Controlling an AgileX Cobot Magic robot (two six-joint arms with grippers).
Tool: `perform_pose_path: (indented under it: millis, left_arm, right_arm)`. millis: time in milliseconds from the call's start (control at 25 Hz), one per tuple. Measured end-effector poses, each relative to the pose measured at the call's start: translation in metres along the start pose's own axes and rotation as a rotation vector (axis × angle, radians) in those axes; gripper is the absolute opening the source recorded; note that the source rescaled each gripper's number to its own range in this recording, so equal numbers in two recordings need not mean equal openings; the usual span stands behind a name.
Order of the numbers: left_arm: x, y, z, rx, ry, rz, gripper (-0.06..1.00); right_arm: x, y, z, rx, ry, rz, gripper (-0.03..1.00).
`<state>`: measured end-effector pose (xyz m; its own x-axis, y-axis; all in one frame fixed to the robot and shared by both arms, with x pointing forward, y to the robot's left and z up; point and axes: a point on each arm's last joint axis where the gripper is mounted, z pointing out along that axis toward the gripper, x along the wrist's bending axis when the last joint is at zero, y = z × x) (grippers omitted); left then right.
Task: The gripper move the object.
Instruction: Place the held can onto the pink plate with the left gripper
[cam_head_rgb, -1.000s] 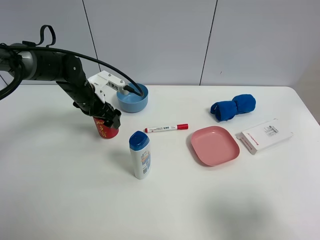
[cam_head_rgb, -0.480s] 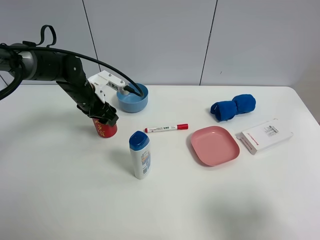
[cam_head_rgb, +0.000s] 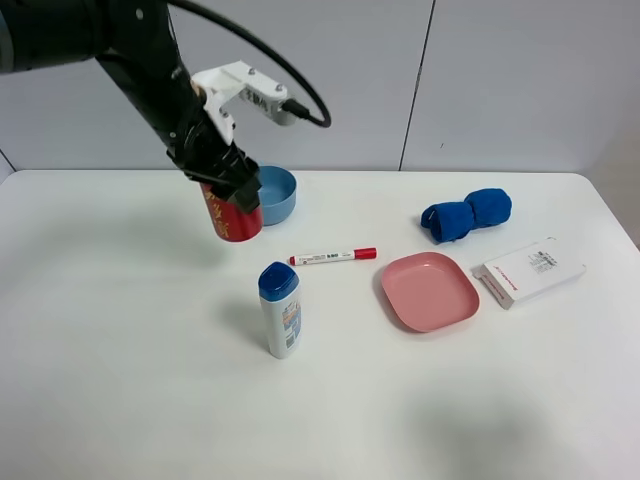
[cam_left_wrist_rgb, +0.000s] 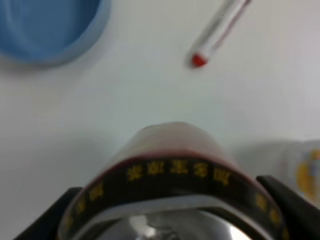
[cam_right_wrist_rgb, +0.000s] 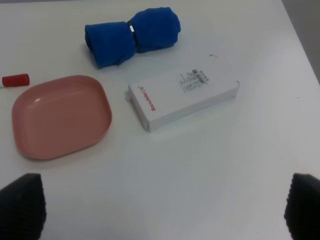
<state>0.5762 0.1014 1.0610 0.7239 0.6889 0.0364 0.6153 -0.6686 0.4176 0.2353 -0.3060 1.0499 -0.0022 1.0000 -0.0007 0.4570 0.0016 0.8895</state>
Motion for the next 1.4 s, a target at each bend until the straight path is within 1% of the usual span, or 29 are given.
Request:
perform_pose_path:
  millis: [40, 160, 280, 440, 480, 520, 800, 920, 1040, 1200, 1280, 1320, 1400]
  left_arm:
    - [-0.007, 0.007, -0.006, -0.011, -0.007, 0.017, 0.03]
    - [-0.035, 0.03, -0.027, -0.091, -0.022, 0.086, 0.03]
    - [-0.058, 0.045, -0.04, -0.151, -0.04, 0.141, 0.03]
    - [-0.083, 0.056, -0.041, -0.176, -0.067, 0.198, 0.03]
    - [-0.087, 0.057, -0.039, -0.173, -0.073, 0.207, 0.03]
    - [-0.087, 0.057, -0.039, -0.173, -0.073, 0.207, 0.03]
    - [-0.12, 0.059, -0.012, -0.126, -0.115, 0.275, 0.03]
    - [-0.134, 0.062, 0.002, -0.13, -0.127, 0.304, 0.03]
    - [-0.147, 0.064, 0.019, -0.138, -0.134, 0.354, 0.03]
    - [-0.161, 0.065, 0.035, -0.142, -0.143, 0.415, 0.03]
    - [-0.165, 0.065, 0.043, -0.136, -0.147, 0.445, 0.03]
    - [-0.167, 0.064, 0.052, -0.131, -0.148, 0.475, 0.03]
    - [-0.168, 0.065, 0.062, -0.135, -0.144, 0.503, 0.03]
  right_arm:
    - [0.0, 0.0, 0.0, 0.0, 0.0, 0.0, 1.0]
    - [0.0, 0.0, 0.0, 0.0, 0.0, 0.0, 1.0]
    - [0.0, 0.0, 0.0, 0.0, 0.0, 0.0, 1.0]
    - [0.0, 0.0, 0.0, 0.0, 0.0, 0.0, 1.0]
    - [0.0, 0.0, 0.0, 0.0, 0.0, 0.0, 1.0]
    - [0.0, 0.0, 0.0, 0.0, 0.0, 0.0, 1.0]
    - [0.0, 0.0, 0.0, 0.0, 0.0, 0.0, 1.0]
    - [0.0, 0.0, 0.0, 0.0, 0.0, 0.0, 1.0]
    - [0.0, 0.0, 0.0, 0.0, 0.0, 0.0, 1.0]
    - [0.0, 0.0, 0.0, 0.0, 0.0, 0.0, 1.0]
    - [0.0, 0.0, 0.0, 0.0, 0.0, 0.0, 1.0]
    - [0.0, 0.0, 0.0, 0.0, 0.0, 0.0, 1.0]
    - [0.0, 0.0, 0.0, 0.0, 0.0, 0.0, 1.0]
